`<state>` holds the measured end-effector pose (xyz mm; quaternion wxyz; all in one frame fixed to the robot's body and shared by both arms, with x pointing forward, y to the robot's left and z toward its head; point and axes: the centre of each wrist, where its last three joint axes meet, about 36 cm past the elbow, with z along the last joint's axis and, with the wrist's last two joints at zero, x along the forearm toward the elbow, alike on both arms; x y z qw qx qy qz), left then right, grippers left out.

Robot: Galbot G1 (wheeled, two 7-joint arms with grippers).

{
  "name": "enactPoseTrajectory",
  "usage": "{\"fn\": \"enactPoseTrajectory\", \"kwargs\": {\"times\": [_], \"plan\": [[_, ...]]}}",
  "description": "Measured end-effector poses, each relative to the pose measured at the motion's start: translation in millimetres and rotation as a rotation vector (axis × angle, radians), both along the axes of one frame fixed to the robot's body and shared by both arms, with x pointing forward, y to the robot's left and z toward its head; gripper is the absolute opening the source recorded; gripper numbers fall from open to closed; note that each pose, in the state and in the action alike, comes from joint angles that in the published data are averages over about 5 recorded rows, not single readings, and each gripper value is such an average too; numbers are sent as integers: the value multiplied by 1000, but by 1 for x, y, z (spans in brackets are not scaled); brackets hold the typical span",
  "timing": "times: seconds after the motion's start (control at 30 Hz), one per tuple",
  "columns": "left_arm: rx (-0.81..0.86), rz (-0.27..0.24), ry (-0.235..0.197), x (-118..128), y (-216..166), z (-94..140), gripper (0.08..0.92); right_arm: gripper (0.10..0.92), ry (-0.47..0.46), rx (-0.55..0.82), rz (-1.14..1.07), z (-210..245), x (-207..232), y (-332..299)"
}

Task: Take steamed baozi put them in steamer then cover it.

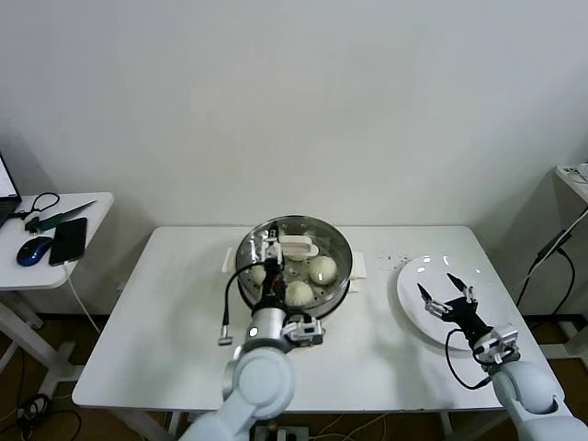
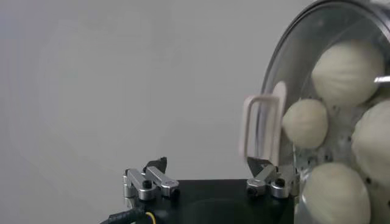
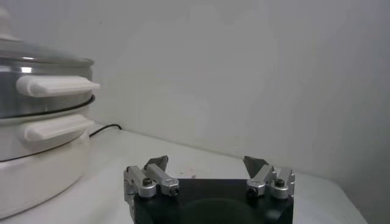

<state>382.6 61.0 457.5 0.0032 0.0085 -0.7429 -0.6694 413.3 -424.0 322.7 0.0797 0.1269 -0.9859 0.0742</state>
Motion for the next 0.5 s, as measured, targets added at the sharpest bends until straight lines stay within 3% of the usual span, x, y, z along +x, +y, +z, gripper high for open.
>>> {"fn": "enactPoseTrajectory", "kwargs": {"times": [0.33,0.5], "plan": [[-202,97,3,-12,59,5,823,823,-10,12,-23,3,-6,1],[-360,91,11,-12,99,-4,823,823,-17,19,-33,4,-10,2]]}}
